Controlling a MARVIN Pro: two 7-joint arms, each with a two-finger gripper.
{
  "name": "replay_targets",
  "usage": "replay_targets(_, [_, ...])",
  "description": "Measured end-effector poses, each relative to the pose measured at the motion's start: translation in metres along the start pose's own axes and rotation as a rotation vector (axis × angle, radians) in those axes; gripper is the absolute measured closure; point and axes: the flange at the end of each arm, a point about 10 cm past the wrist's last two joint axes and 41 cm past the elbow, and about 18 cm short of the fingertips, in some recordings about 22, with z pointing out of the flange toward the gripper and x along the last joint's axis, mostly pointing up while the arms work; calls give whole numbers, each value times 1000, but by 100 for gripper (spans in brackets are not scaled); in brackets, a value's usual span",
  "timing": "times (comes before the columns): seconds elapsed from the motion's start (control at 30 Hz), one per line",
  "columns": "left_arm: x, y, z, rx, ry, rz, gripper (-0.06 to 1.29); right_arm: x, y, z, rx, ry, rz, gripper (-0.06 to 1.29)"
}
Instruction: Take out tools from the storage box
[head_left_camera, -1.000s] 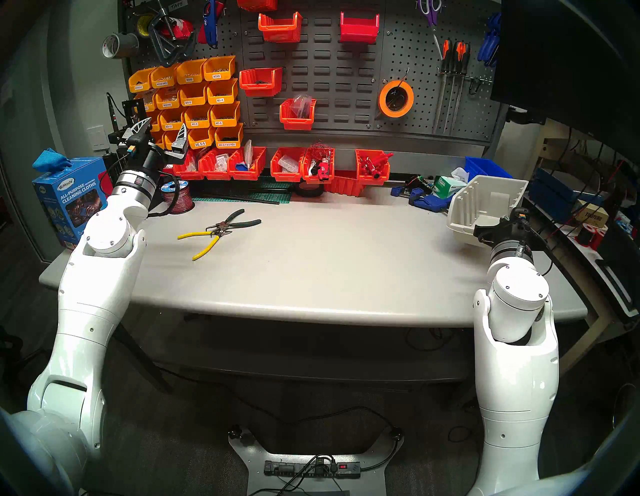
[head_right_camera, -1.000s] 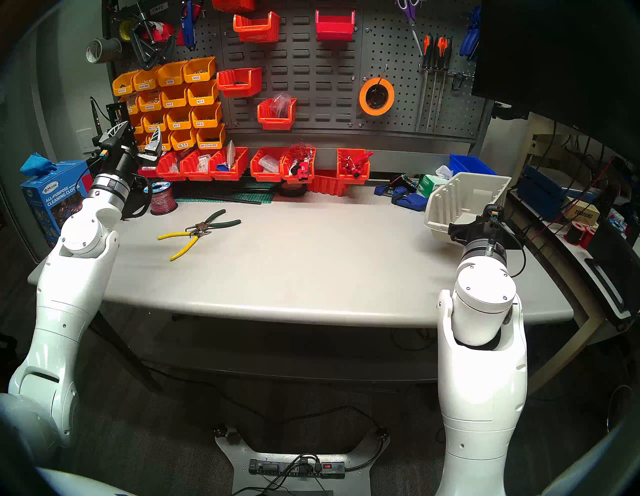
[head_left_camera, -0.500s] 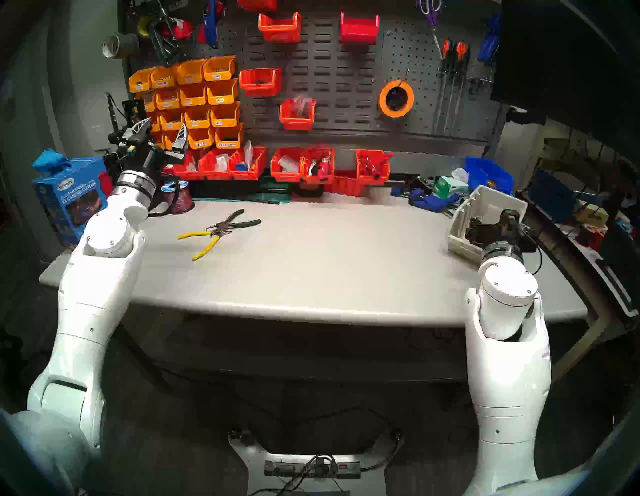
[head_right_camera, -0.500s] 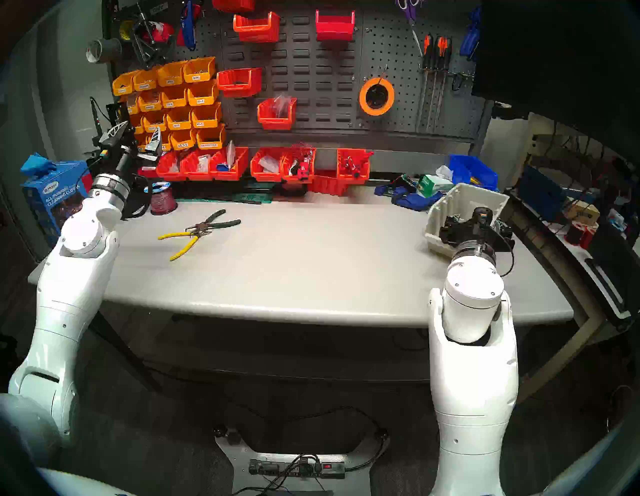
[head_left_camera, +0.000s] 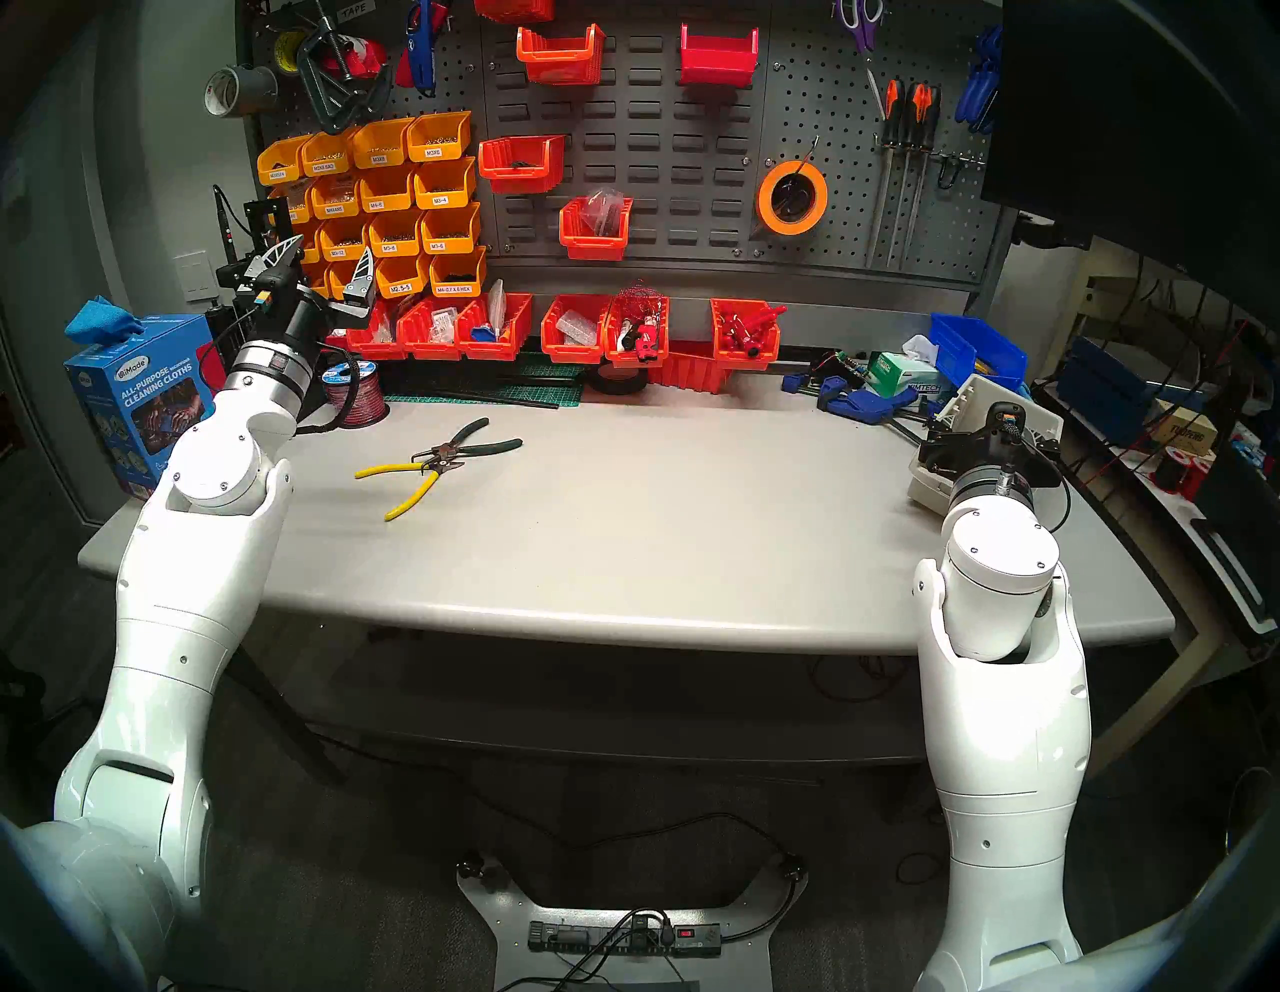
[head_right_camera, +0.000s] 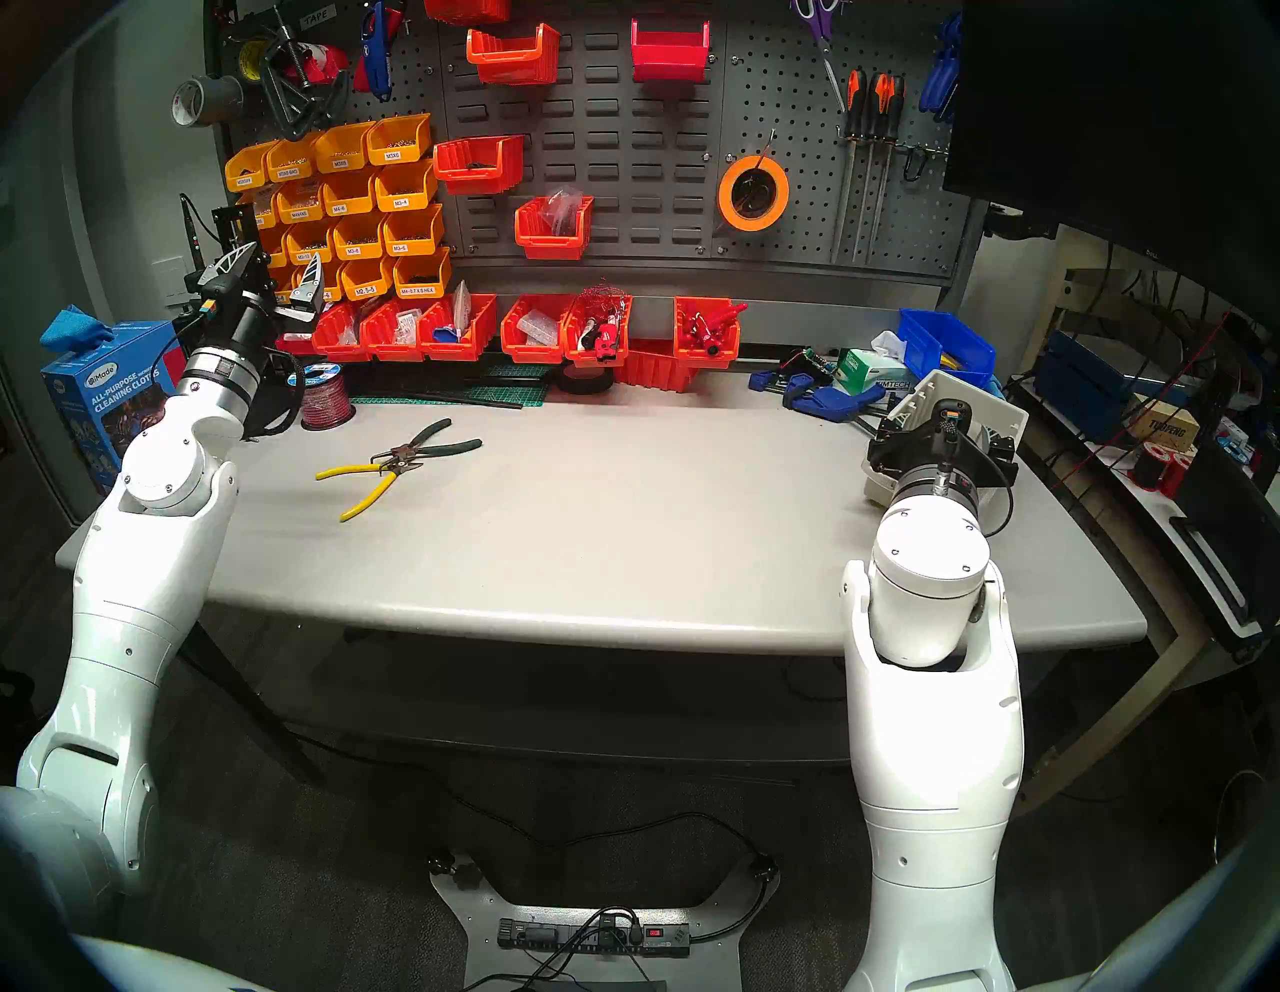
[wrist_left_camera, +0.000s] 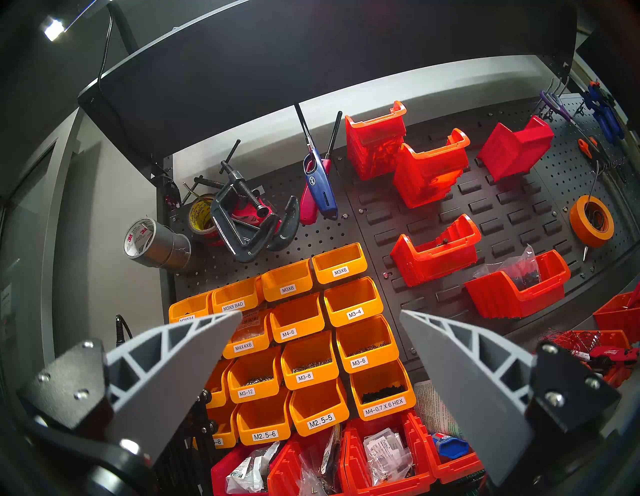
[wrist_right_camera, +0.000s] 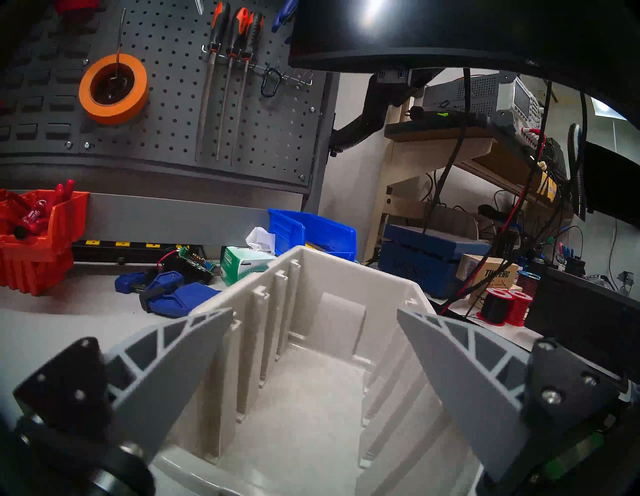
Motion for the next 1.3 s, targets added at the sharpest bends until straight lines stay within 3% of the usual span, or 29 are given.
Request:
replay_targets(0.77, [0,0,0,0,0,0,0,37,-30,9,52,168,-84,1])
replay_targets(1.3, [0,0,0,0,0,0,0,85,-61,15,185,322,-96,1])
